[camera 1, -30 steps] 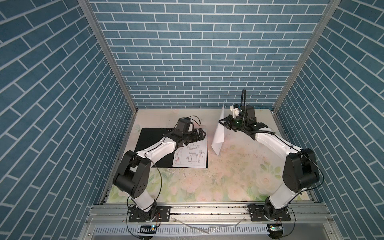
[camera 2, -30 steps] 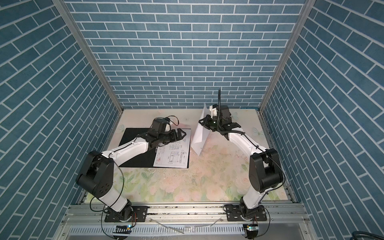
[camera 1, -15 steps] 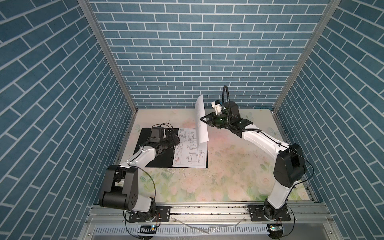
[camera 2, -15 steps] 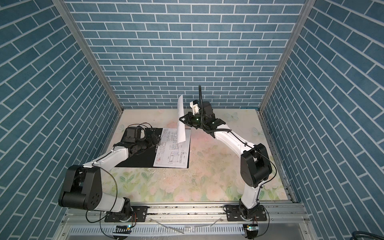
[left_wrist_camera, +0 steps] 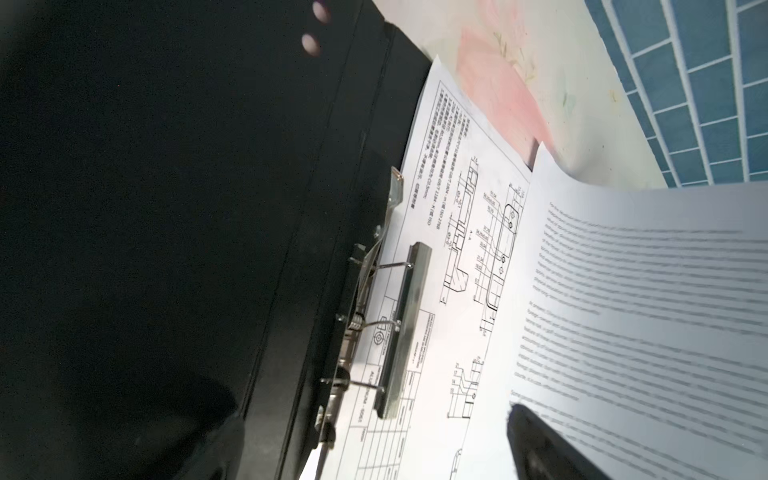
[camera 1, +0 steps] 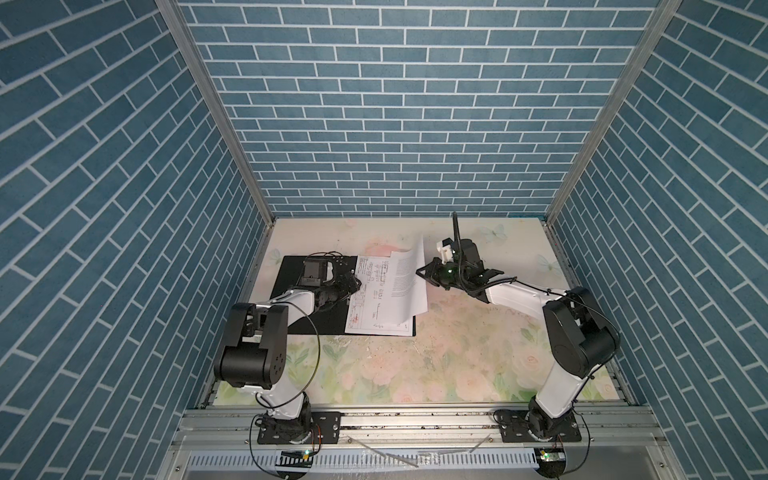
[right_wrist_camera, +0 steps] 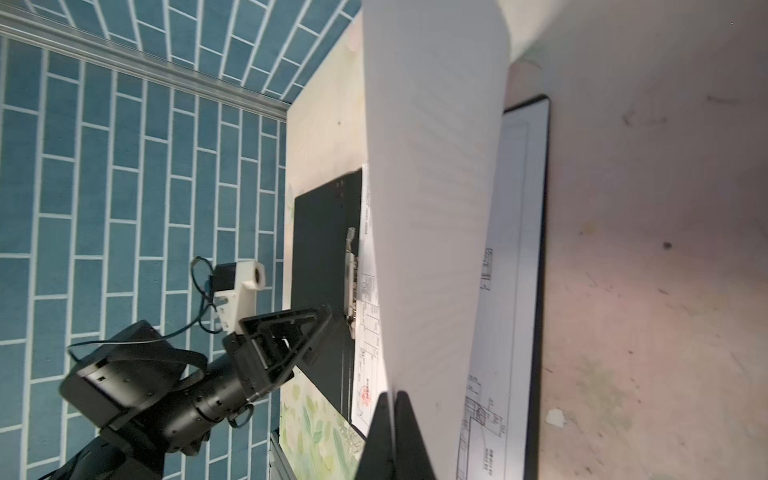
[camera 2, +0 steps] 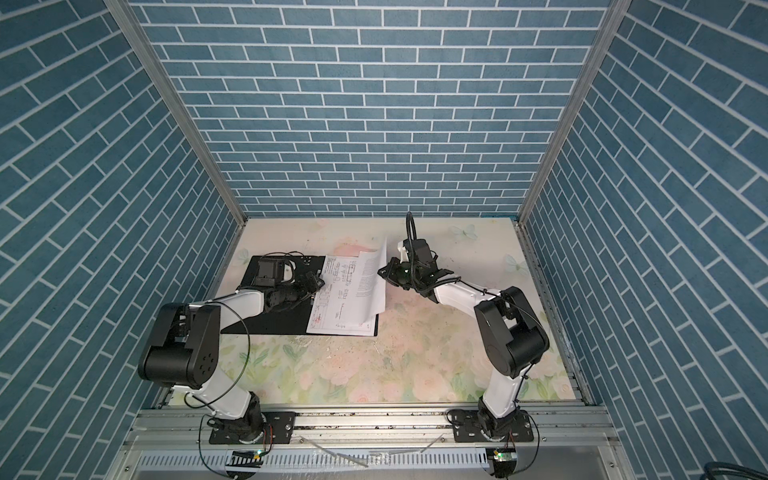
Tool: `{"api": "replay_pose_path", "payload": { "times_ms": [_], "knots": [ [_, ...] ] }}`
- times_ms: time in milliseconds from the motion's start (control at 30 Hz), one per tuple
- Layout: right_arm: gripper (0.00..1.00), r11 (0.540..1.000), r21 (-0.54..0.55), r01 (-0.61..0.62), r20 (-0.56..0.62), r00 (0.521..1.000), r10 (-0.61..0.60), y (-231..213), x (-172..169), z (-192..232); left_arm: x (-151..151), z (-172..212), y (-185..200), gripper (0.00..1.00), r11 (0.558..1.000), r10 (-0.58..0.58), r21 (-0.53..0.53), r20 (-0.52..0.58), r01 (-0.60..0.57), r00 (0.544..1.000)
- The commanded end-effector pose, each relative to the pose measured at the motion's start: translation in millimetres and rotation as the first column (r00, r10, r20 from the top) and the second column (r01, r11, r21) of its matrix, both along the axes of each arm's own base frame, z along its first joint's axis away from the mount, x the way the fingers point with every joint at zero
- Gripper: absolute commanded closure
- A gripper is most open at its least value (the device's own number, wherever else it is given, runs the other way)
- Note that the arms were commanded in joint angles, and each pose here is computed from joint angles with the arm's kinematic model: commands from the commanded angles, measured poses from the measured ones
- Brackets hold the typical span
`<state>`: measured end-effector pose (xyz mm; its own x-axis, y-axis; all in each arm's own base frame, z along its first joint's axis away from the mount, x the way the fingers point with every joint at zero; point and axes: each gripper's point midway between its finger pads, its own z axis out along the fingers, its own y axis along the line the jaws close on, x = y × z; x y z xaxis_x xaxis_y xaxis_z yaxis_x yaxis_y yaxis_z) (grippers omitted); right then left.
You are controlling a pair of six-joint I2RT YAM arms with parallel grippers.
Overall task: Put the files into the folder
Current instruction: 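Lower the text sheet onto the drawing sheet in the folder with both grippers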
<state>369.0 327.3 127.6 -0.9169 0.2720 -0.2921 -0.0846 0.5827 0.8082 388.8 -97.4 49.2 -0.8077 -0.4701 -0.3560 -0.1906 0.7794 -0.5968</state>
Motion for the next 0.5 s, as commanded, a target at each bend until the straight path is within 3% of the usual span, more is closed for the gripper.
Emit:
{"api": "replay_pose_path", "payload": {
  "times_ms": [0,467],
  "knots": [
    [1.00,0.999,0.026,0.024,0.004,1.000,-0.024,0.0,1.6,-8.7,-2.9,-11.8,-3.2,0.00,1.000,-0.013,-0.026,-0.031,0.012,0.999],
    [1.00,0.998,-0.066,0.019,-0.051,0.998,-0.022,-11.9,-10.2,-44.1,-9.3,-16.6,-13.9,0.00,0.997,-0.032,-0.077,-0.029,0.029,0.999]
  ]
}}
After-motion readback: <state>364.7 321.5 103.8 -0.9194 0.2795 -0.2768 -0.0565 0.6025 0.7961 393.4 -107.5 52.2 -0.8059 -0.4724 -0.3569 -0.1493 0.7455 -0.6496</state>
